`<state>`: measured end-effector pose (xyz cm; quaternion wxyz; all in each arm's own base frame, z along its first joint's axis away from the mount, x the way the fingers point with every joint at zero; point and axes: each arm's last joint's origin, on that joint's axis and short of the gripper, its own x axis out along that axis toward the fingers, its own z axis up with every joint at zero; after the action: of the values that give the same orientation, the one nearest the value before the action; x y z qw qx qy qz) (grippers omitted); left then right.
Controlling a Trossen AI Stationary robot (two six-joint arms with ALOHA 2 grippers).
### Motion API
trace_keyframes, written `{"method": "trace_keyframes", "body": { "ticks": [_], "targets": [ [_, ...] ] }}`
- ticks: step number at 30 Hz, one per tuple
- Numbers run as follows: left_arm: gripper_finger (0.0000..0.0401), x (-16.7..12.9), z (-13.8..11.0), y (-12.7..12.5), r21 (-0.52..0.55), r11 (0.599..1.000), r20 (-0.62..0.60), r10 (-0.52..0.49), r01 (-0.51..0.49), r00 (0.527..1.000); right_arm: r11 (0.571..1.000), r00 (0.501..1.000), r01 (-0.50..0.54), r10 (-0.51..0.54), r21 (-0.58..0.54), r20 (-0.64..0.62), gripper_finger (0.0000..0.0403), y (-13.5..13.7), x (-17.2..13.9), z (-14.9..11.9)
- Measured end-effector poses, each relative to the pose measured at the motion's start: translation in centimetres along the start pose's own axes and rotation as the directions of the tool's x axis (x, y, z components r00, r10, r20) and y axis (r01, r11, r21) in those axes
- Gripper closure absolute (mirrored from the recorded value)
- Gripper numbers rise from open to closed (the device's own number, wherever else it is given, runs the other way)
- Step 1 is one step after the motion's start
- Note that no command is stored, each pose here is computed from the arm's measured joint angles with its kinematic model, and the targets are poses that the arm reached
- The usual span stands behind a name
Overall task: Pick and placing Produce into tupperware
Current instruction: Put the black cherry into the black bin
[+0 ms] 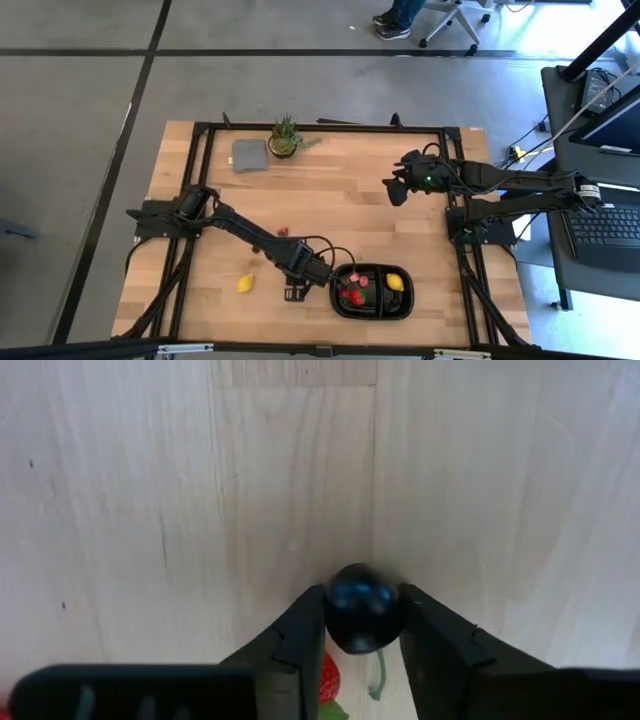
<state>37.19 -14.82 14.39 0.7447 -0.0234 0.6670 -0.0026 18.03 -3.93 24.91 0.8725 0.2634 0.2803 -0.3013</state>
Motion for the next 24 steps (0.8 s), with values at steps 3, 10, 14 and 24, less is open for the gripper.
{"method": "trace_keyframes", "body": {
  "ticks": [3, 10, 14, 24],
  "targets": [
    [0.0299, 0.0, 0.0, 0.0, 0.0, 1.0, 0.001, -0.001, 0.001, 1.0, 1.0, 1.0, -0.001, 0.001, 0.001, 0.0, 0.0159, 0.0, 0.0, 0.0],
    [0.0297, -1.7, -0.1, 0.3, -0.006, 0.999, 0.017, -0.04, 0.04, 0.999, 1.0, 1.0, -0.003, 0.003, 0.017, -0.002, 0.0159, 0.0, 0.0, 0.0],
    [0.0302, -3.9, 0.1, 1.1, -0.016, 0.998, 0.075, -0.058, 0.059, 0.996, 0.999, 1.0, -0.018, 0.018, 0.032, -0.009, 0.0159, 0.1, 0.0, 0.0],
    [0.0297, -9.6, 2.9, 2.8, 0.029, 0.983, 0.466, -0.172, 0.179, 0.868, 0.995, 0.996, -0.088, 0.088, 0.042, -0.013, 0.0159, 0.4, 0.0, 0.2]
  ]
}}
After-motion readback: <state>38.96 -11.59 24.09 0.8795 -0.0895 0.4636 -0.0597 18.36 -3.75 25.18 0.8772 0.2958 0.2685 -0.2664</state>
